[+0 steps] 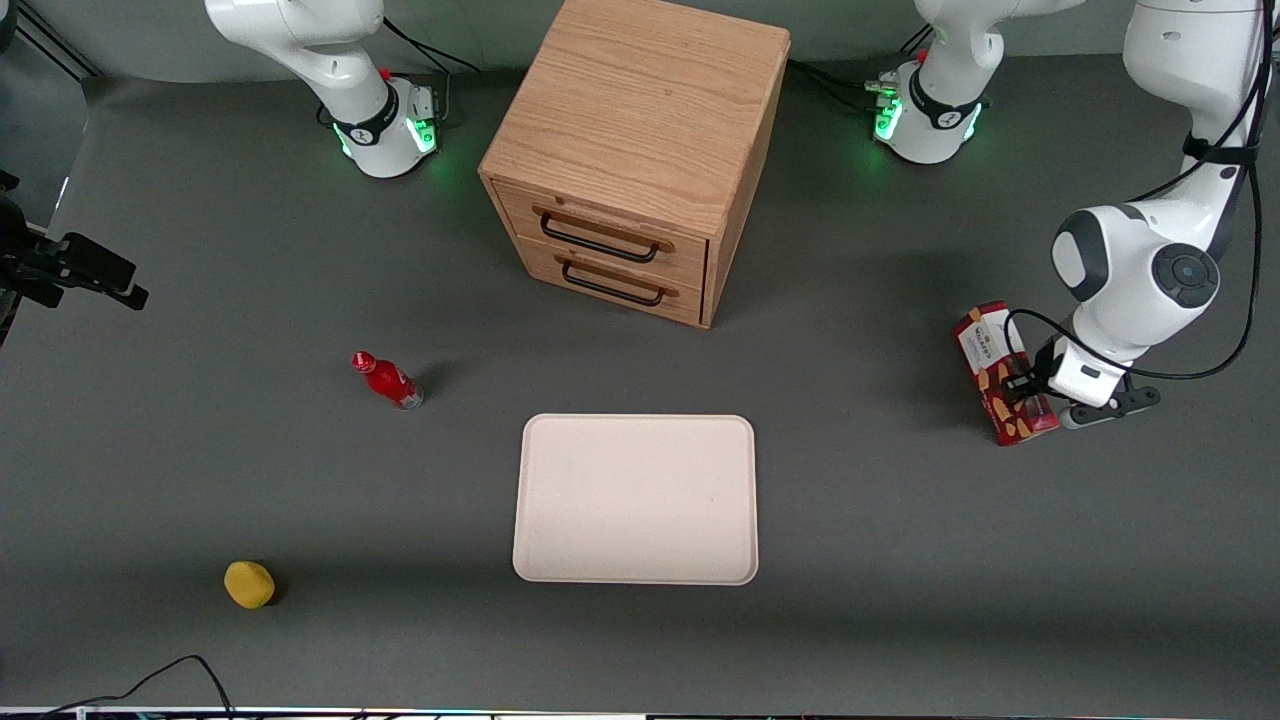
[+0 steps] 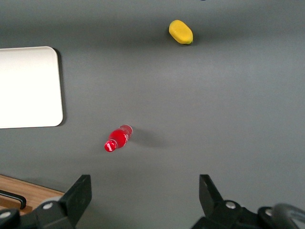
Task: Place red cookie box on tray
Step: 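Close the left gripper on the shortbread box's end and lift it, then carry the held box over to the cream tray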
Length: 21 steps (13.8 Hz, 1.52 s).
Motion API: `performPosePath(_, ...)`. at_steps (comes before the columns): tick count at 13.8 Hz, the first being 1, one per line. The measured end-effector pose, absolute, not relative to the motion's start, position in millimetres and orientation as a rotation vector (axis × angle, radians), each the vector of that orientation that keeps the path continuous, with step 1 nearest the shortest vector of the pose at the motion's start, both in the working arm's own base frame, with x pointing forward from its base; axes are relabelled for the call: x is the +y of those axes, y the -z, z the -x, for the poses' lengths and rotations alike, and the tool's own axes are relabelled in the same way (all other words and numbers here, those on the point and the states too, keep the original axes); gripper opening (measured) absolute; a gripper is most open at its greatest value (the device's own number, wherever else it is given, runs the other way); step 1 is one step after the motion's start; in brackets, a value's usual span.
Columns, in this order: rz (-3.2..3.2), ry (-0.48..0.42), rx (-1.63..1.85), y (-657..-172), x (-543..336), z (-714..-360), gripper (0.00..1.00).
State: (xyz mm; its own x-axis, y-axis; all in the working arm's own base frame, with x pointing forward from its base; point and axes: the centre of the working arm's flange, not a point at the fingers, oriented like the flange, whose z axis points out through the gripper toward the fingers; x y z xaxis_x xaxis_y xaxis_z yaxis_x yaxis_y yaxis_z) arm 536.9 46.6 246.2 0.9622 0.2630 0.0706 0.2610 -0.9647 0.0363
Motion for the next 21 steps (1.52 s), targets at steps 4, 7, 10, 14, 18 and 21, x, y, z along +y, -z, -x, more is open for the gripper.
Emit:
performPosePath(4, -3.087, 0.007, 0.375, -316, 33, -532, 0.33)
performPosePath(7, -3.088, 0.137, 0.339, -401, 19, -533, 0.31)
performPosePath(10, -3.091, 0.225, 0.305, -490, 0, -539, 0.25)
performPosePath(14, -3.104, 0.206, 0.295, -559, -48, -540, 0.25)
performPosePath(18, -3.090, 0.164, 0.448, -564, -150, -545, 0.25)
performPosePath(21, -3.019, 0.082, 0.552, -538, -230, -568, 0.25)
